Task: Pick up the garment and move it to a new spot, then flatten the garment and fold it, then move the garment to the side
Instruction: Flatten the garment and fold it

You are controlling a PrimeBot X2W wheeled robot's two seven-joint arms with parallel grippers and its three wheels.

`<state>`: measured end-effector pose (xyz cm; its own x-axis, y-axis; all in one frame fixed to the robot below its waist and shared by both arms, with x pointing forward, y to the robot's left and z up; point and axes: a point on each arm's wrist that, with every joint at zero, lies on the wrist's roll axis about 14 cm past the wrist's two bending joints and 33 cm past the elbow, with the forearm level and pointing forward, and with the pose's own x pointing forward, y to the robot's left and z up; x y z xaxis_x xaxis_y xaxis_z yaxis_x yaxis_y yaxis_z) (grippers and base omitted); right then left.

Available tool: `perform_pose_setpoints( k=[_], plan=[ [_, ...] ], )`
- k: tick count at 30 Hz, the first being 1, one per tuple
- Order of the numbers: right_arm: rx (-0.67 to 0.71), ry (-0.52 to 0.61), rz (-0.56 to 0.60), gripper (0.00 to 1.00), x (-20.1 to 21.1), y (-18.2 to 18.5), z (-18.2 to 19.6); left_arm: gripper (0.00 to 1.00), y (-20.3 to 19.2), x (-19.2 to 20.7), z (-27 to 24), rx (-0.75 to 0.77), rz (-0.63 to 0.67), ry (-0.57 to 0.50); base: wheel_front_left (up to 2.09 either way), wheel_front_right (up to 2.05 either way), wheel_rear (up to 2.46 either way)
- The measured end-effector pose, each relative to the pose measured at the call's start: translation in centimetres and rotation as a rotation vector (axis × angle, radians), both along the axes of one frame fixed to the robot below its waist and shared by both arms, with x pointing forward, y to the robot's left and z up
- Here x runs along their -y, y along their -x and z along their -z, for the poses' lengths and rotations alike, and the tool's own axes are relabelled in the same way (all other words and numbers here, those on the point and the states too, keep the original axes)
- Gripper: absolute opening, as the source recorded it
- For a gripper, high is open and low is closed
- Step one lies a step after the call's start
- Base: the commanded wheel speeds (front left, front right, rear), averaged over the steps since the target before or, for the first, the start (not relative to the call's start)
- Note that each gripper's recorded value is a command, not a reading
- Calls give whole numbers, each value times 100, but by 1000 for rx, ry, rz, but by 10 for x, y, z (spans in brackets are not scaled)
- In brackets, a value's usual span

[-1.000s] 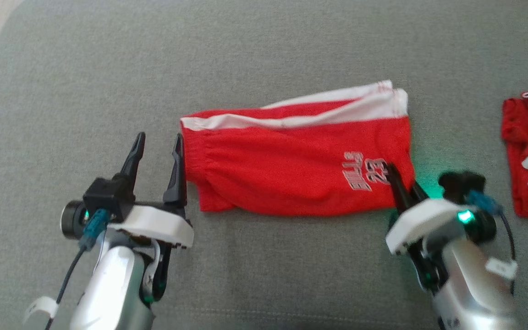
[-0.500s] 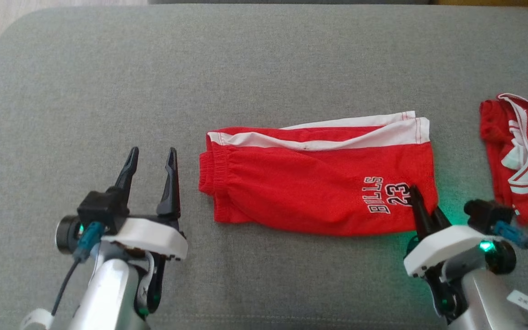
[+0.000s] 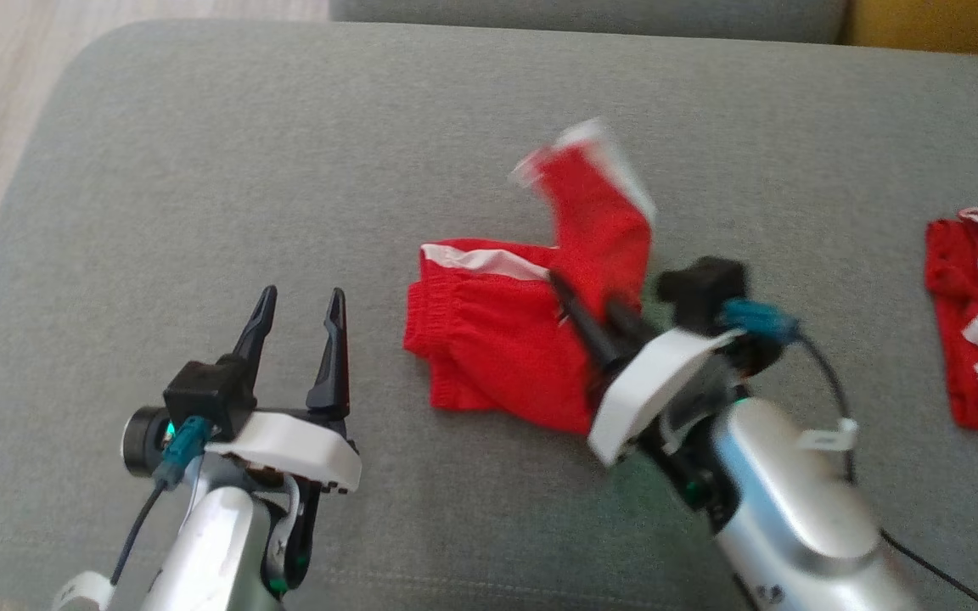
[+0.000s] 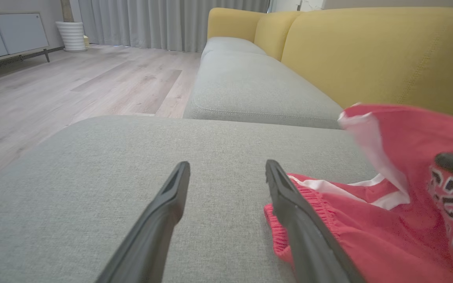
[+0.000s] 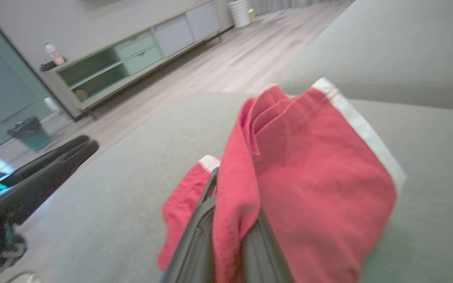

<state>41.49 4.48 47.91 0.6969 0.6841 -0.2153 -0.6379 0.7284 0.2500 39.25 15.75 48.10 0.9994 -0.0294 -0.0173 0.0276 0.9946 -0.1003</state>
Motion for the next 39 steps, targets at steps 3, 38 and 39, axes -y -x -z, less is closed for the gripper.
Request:
perform_pose_setpoints(
  k=[3, 38, 39],
  plan=[
    [-65, 4, -118, 0, -31, 22, 14, 100, 3, -7, 0, -1, -22, 1, 0, 0, 0],
    [199, -46, 396, 100, 128, -31, -8, 100, -7, 9, -5, 19, 27, -12, 0, 0, 0],
    [193, -25, 426, 100, 140, -28, -5, 100, -8, 10, -7, 26, 32, -13, 0, 0, 0]
  ],
)
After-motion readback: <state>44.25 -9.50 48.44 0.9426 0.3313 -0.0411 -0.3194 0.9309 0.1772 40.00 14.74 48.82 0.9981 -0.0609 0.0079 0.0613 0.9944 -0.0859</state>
